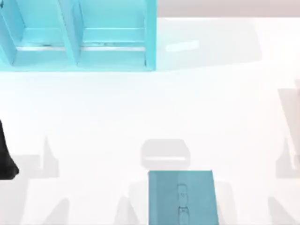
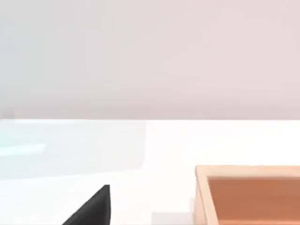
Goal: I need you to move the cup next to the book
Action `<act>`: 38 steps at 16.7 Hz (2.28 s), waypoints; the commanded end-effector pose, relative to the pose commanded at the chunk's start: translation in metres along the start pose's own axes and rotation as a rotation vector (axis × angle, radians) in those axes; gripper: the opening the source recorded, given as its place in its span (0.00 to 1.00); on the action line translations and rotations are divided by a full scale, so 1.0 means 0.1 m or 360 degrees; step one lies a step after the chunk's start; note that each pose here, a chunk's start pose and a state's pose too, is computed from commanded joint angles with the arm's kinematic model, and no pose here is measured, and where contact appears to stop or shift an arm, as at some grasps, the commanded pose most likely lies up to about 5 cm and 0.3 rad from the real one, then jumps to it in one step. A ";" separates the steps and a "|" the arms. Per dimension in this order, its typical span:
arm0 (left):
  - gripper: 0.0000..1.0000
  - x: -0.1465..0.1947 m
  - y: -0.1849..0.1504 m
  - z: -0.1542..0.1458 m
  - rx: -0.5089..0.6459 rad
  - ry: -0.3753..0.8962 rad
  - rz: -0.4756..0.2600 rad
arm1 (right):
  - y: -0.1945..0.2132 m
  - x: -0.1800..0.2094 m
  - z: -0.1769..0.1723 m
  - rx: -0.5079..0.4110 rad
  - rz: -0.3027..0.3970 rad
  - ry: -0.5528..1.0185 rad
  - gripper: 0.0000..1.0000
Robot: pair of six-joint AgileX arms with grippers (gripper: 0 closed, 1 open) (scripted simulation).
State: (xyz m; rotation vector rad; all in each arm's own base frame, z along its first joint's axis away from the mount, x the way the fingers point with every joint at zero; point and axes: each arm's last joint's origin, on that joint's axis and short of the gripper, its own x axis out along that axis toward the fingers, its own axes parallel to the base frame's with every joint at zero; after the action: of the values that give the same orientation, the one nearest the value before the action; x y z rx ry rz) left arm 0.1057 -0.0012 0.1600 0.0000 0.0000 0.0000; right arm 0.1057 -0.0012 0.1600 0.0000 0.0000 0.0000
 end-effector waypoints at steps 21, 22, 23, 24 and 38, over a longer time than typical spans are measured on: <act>1.00 0.78 0.78 1.53 0.1951 0.1561 -0.0545 | 0.00 0.00 0.00 0.0000 0.0000 0.0000 1.00; 1.00 0.89 0.86 1.49 0.1986 0.1654 -0.0701 | 0.00 0.00 0.00 0.0000 0.0000 0.0000 1.00; 1.00 0.99 0.94 1.43 0.2006 0.1733 -0.0858 | 0.00 0.00 0.00 0.0000 0.0000 0.0000 1.00; 1.00 1.08 1.02 1.36 0.2014 0.1797 -0.1012 | 0.00 0.00 0.00 0.0000 0.0000 0.0000 1.00; 1.00 1.58 1.43 0.78 0.1950 0.1907 -0.1945 | 0.00 0.00 0.00 0.0000 0.0000 0.0000 1.00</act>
State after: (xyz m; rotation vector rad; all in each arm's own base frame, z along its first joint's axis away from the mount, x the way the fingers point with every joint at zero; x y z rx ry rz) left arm 0.2640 0.1413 0.2381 1.2251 1.1985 -1.2222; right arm 0.1057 -0.0012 0.1600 0.0000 0.0000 0.0000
